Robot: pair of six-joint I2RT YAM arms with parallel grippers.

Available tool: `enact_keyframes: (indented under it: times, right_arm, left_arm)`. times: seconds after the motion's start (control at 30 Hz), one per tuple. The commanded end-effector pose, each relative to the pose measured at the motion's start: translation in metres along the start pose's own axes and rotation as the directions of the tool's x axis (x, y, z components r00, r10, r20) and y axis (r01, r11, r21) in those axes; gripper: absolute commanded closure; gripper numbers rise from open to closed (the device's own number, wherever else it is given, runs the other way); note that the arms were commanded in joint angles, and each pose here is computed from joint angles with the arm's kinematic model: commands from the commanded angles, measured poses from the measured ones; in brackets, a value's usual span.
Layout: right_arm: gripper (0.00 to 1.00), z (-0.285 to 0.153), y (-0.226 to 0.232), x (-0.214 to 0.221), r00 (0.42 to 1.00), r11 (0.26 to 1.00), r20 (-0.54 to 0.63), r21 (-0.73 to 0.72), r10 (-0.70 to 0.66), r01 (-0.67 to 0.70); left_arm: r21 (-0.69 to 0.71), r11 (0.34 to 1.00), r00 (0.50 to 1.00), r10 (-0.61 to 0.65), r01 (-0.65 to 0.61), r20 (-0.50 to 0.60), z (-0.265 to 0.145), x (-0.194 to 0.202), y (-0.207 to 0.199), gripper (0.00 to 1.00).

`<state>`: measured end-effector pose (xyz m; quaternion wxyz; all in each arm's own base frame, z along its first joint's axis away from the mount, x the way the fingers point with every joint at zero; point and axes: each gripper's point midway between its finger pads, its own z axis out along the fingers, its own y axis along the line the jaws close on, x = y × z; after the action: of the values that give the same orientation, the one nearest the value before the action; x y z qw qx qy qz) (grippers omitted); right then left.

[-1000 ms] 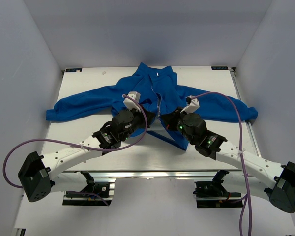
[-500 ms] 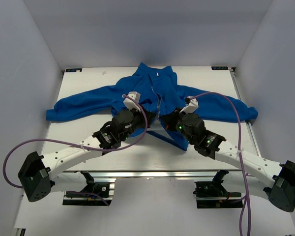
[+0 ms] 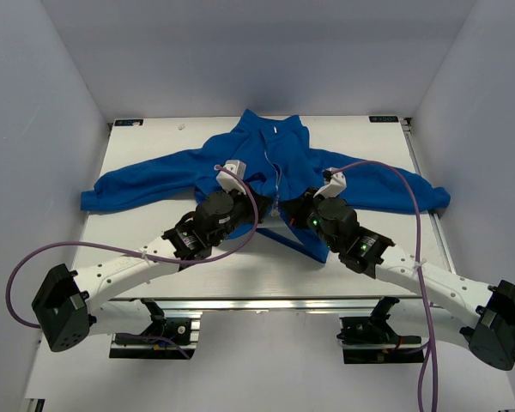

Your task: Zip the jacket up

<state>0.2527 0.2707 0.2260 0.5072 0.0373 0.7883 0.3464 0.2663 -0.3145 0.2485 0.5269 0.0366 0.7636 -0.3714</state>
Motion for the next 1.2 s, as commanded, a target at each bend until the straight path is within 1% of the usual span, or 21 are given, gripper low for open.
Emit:
enact_keyframes:
  times: [0.0,0.37,0.47,0.53,0.7,1.0,1.17]
  right_arm:
    - [1.00,-0.004,0.028,-0.039,0.990,0.994,0.116,-0.081,0.083,-0.074]
    - [1.00,-0.010,0.027,-0.041,0.991,0.994,0.107,-0.081,0.081,-0.073]
    - [1.00,-0.009,0.025,-0.039,0.992,0.995,0.102,-0.070,0.074,-0.067]
    - [1.00,-0.009,0.024,-0.039,0.992,0.996,0.099,-0.058,0.072,-0.067]
    - [1.00,-0.005,0.028,-0.038,0.992,0.995,0.093,-0.069,0.081,-0.075]
    - [1.00,-0.010,0.039,-0.053,0.984,0.988,0.137,-0.119,0.115,-0.099]
    - [1.00,-0.013,0.039,-0.055,0.986,0.990,0.126,-0.106,0.106,-0.093]
  left_arm:
    - [0.077,0.997,0.999,-0.027,0.024,0.041,-0.004,-0.018,-0.023,1.00]
    - [0.034,0.999,0.999,-0.025,0.024,0.041,-0.004,-0.016,-0.014,1.00]
    - [0.042,0.999,0.999,-0.020,0.018,0.045,-0.005,-0.016,-0.014,1.00]
    - [0.055,0.998,0.999,-0.012,0.010,0.043,-0.005,-0.016,-0.016,1.00]
    - [0.137,0.990,1.000,0.006,-0.009,0.021,-0.007,-0.011,-0.030,1.00]
    - [0.114,0.993,1.000,-0.009,0.010,-0.014,-0.009,0.003,-0.021,1.00]
    - [0.078,0.997,1.000,0.001,0.001,-0.020,-0.011,0.006,-0.012,1.00]
